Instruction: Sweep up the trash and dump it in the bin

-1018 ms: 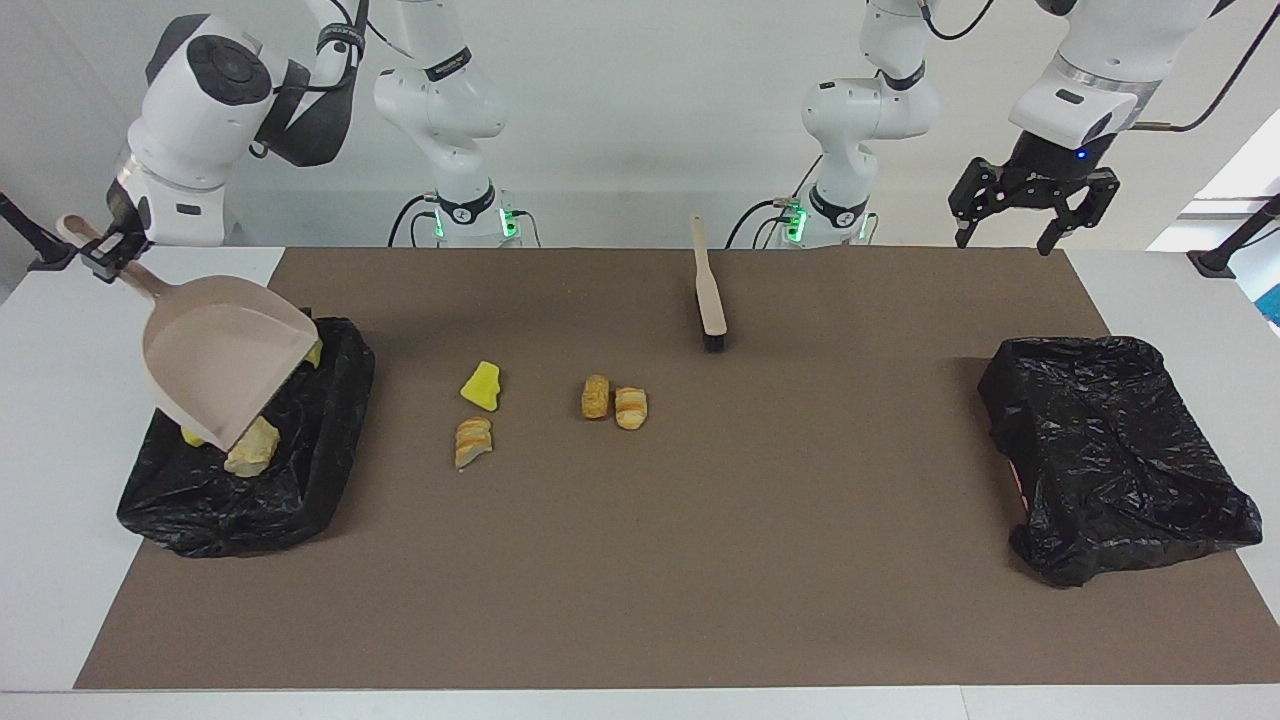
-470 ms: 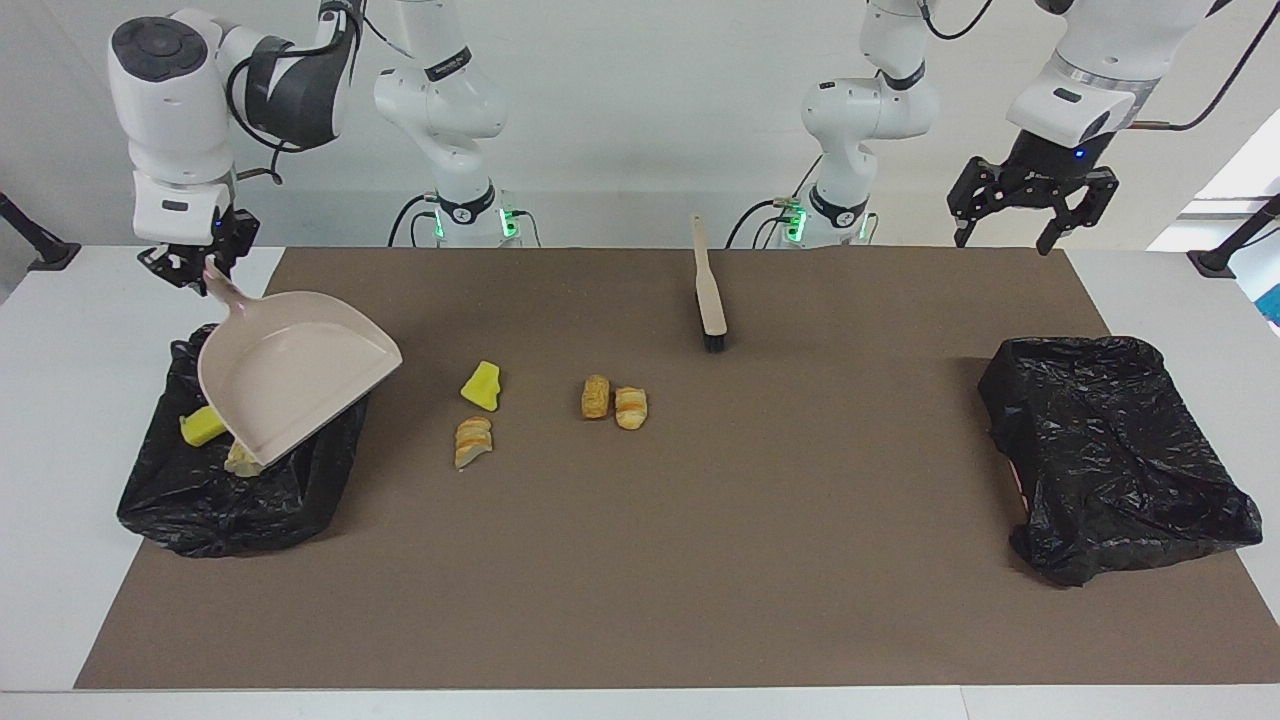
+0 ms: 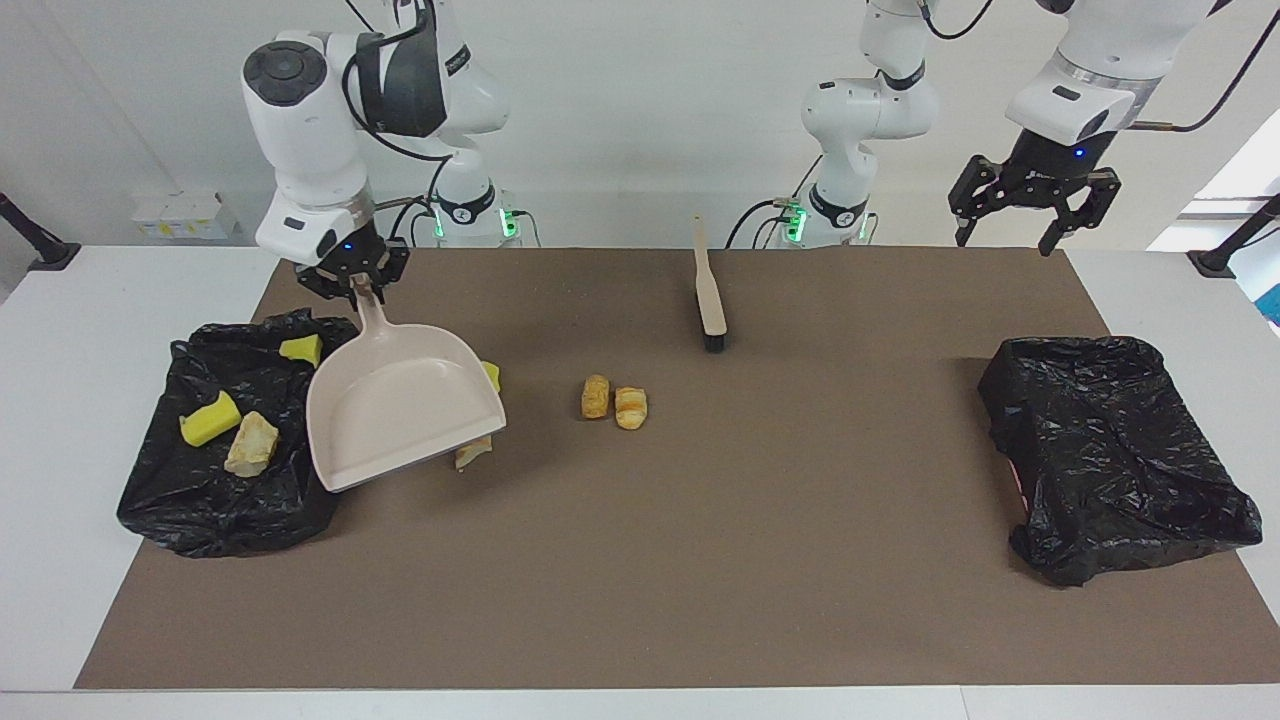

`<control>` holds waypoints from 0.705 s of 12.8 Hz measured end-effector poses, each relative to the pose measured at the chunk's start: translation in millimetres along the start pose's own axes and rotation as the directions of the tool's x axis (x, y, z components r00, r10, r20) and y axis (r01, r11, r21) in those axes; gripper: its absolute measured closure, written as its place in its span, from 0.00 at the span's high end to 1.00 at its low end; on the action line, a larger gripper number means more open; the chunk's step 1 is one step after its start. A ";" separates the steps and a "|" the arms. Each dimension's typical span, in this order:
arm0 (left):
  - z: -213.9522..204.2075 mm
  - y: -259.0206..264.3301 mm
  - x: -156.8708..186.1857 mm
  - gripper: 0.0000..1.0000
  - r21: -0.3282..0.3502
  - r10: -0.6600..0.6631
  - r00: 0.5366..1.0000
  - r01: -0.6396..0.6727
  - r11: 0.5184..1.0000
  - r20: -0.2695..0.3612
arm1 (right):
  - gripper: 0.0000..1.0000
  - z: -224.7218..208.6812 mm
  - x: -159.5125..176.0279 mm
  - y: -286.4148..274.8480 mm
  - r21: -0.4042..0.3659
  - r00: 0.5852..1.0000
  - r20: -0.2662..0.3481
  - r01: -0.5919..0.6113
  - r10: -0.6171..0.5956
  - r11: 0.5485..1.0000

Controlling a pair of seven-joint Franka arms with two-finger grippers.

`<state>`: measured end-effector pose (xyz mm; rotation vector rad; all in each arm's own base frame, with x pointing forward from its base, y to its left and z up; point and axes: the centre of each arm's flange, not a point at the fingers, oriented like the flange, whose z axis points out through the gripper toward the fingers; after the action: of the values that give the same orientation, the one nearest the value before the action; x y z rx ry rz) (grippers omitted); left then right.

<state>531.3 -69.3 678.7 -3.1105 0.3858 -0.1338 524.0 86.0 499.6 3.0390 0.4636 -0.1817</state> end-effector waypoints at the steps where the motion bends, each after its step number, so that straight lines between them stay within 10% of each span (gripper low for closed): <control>1: 0.0 0.0 0.0 1.00 0.000 0.000 1.000 0.000 1.000 0.000 | 0.31 5.1 11.5 -27.6 0.004 1.000 0.004 -0.030 0.030 1.000; 9: 0.1 -3.5 -0.5 1.00 0.001 -0.003 1.000 0.003 1.000 0.001 | 0.31 39.4 76.0 -243.4 0.009 0.979 -0.003 -0.202 0.202 0.979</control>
<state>531.6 -65.8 678.6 -3.1105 0.3814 -0.1326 518.6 337.1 440.4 3.0689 0.1517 -0.1678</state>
